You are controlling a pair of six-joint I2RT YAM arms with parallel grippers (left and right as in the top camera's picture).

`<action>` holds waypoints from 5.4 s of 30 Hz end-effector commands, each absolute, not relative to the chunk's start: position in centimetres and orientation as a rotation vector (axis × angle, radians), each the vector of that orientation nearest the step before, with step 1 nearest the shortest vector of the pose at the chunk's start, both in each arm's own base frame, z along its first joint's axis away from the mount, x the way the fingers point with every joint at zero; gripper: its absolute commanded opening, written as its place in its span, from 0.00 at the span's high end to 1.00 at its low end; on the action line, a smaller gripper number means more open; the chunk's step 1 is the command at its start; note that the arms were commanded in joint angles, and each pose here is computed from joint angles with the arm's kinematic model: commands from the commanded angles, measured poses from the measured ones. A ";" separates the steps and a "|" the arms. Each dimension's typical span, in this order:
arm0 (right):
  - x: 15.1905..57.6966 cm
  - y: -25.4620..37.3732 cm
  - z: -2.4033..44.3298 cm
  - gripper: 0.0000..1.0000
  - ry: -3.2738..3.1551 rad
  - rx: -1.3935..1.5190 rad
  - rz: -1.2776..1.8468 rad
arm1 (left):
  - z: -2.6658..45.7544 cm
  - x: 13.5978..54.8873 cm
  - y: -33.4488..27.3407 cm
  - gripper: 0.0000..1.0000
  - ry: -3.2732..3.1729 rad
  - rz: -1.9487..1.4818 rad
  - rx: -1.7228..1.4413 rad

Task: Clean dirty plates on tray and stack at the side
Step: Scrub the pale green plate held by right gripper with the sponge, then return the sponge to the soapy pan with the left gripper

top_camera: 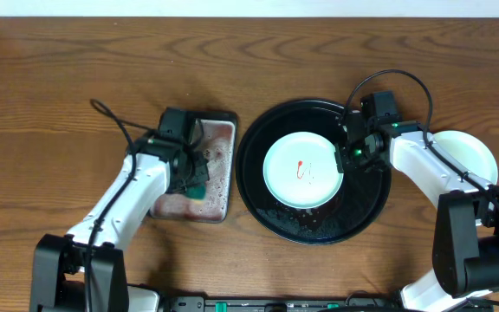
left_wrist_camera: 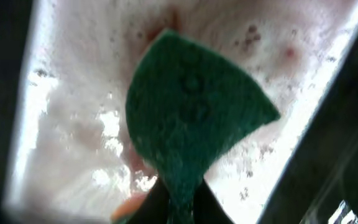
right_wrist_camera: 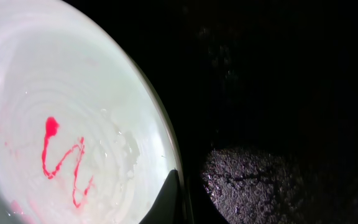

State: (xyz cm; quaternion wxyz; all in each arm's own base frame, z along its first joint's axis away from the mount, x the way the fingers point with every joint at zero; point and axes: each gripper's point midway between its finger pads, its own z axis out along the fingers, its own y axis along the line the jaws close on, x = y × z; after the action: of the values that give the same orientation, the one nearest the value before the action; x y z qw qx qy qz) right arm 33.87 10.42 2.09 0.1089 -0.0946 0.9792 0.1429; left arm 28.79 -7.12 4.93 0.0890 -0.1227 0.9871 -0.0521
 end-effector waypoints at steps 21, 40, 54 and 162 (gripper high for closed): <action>33.3 10.8 1.8 0.99 2.895 -0.322 0.417 | 8.5 31.8 -27.8 0.93 2.737 -0.590 0.158; 30.7 10.3 -1.1 0.99 2.958 -0.200 0.429 | 2.0 29.5 -33.1 0.92 2.825 -0.634 0.178; 30.8 10.4 -1.2 0.99 2.949 -0.202 0.429 | 4.6 30.8 -30.0 0.93 2.827 -0.618 0.074; 30.4 10.6 -1.6 0.99 2.950 -0.194 0.458 | 9.0 30.7 -7.1 0.27 2.832 0.056 -0.317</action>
State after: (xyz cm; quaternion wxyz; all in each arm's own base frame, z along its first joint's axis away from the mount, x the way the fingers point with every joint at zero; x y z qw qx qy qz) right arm 32.06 10.76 0.00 0.1037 -0.0672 0.9794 0.1599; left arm 31.04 -7.53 9.83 0.1573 -0.1074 0.9817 0.0069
